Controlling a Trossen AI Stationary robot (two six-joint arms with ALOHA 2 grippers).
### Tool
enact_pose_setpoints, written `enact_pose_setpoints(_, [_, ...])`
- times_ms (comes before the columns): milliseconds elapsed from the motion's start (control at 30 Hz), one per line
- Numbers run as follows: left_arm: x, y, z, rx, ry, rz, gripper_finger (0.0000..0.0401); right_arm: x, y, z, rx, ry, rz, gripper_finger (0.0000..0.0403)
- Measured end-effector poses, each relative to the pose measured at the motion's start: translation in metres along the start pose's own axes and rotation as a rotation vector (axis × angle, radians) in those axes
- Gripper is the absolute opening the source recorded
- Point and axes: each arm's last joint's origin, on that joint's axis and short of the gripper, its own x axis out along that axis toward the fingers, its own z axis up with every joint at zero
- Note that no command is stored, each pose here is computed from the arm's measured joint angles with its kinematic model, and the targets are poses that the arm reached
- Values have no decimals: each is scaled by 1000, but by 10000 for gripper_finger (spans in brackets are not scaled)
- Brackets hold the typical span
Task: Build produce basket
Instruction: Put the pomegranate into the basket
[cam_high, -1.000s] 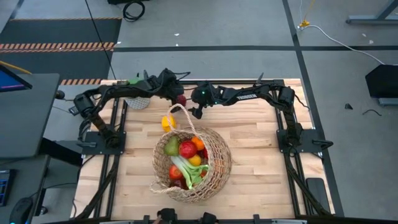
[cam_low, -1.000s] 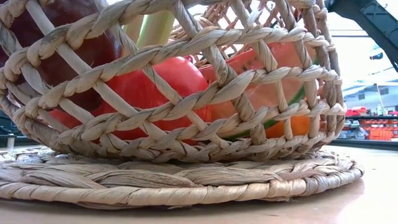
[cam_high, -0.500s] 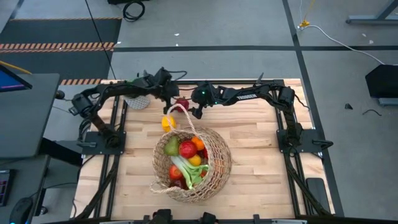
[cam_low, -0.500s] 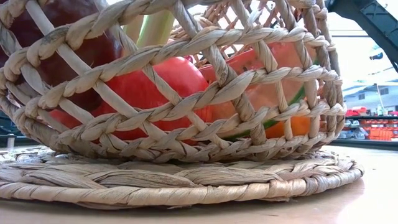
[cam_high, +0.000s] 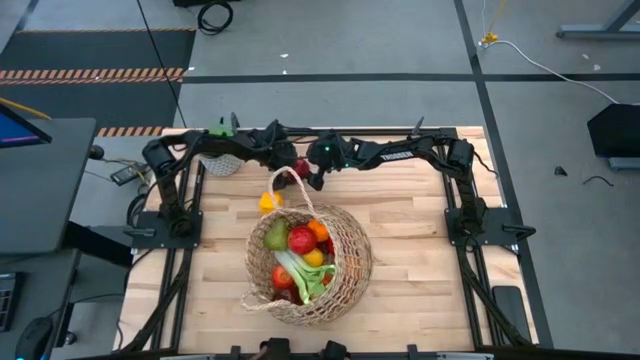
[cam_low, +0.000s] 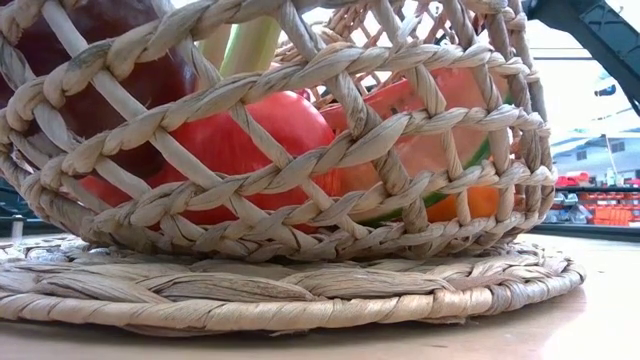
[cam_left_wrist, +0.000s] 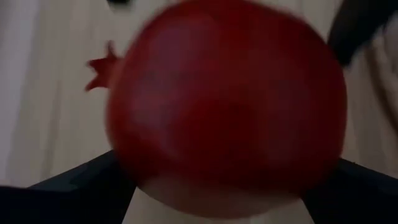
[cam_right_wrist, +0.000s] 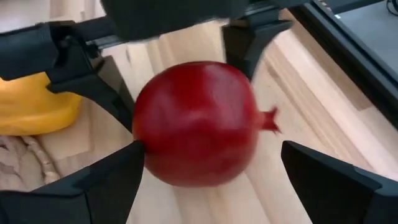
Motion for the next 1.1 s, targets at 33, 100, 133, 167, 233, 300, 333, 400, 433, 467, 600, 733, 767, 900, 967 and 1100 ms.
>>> enact_pose_setpoints(33, [-1, -1, 3, 9, -14, 4, 391, 0, 0, 0, 3, -1, 2, 381])
enact_pose_setpoints(100, [-1, -3, 7, 25, -29, 7, 391, 0, 1, 0, 5, -5, 6, 381])
enact_pose_setpoints(133, [0, -5, 8, 31, -30, 8, 391, 0, 1, 0, 4, -4, 8, 381])
enact_pose_setpoints(167, [0, -5, 9, 37, -37, 11, 391, 0, 1, 0, 4, -3, 9, 381])
enact_pose_setpoints(233, [-2, -6, 12, 44, -49, 17, 391, 0, 1, 0, 4, -5, 9, 381])
enact_pose_setpoints(300, [-3, -6, 14, 42, -66, 29, 390, 0, 2, 1, 3, -6, 4, 382])
enact_pose_setpoints(333, [-4, -6, 15, 34, -69, 30, 390, 0, 3, 1, 3, -8, 3, 382])
enact_pose_setpoints(400, [-10, -6, 17, 32, -78, 39, 390, -1, 3, 2, 2, -15, 0, 382])
enact_pose_setpoints(433, [-12, -7, 19, 34, -83, 43, 390, -1, 4, 3, -1, -21, -3, 382])
enact_pose_setpoints(467, [-15, -7, 20, 37, -91, 48, 390, -2, 4, 5, -4, -27, -5, 382])
enact_pose_setpoints(600, [-26, -8, 25, 32, -110, 66, 389, -7, 7, 10, -15, -50, 8, 382])
enact_pose_setpoints(733, [-38, -9, 30, 31, -127, 91, 389, -15, 11, 19, -27, -89, 21, 382])
enact_pose_setpoints(767, [-40, -9, 31, 30, -130, 96, 389, -17, 11, 21, -28, -100, 21, 382])
enact_pose_setpoints(900, [-52, -10, 35, 27, -147, 127, 389, -26, 12, 30, -31, -152, 20, 382])
enact_pose_setpoints(967, [-60, -11, 38, 30, -160, 141, 389, -32, 12, 35, -33, -177, 21, 382])
enact_pose_setpoints(1100, [-79, -14, 44, 34, -193, 174, 389, -40, 13, 44, -52, -229, 26, 382])
